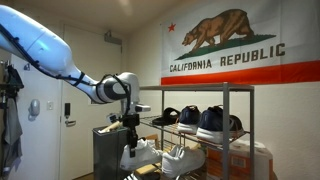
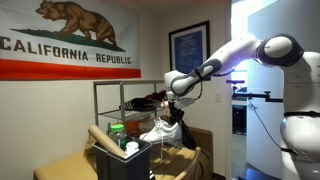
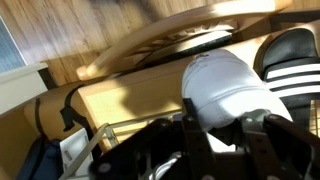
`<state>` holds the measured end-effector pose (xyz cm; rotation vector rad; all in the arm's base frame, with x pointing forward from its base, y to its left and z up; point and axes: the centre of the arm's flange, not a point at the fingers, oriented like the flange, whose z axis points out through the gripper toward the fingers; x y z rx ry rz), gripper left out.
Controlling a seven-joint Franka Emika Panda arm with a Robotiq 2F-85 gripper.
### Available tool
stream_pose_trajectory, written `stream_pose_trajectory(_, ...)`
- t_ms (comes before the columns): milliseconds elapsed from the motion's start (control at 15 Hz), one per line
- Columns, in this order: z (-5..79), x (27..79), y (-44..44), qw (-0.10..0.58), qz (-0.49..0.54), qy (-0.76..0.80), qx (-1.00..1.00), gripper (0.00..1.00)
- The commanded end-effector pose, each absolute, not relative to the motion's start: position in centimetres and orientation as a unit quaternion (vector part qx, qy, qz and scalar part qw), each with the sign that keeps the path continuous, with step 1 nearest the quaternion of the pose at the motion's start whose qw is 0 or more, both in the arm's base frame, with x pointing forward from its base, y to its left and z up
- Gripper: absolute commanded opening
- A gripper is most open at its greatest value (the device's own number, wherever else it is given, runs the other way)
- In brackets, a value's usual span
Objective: Move a white shoe to the bottom shelf
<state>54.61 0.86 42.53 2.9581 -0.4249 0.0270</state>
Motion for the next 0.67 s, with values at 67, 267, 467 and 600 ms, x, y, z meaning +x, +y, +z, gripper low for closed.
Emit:
stream_pose_trajectory(67, 46.7, 49.5, 1.6, 0.102, -0.012, -0.158, 0.982, 0.05)
stream_pose_trajectory(267, 47.6, 47.9, 1.7, 0.110, -0.037, -0.160, 0.980, 0.05)
stream_pose_trajectory(467, 47.0, 47.3, 1.1, 0.109, -0.062, -0.164, 0.978, 0.05)
stream_pose_trajectory(600, 45.7, 47.5, 0.5, 0.108, -0.074, -0.168, 0.977, 0.05)
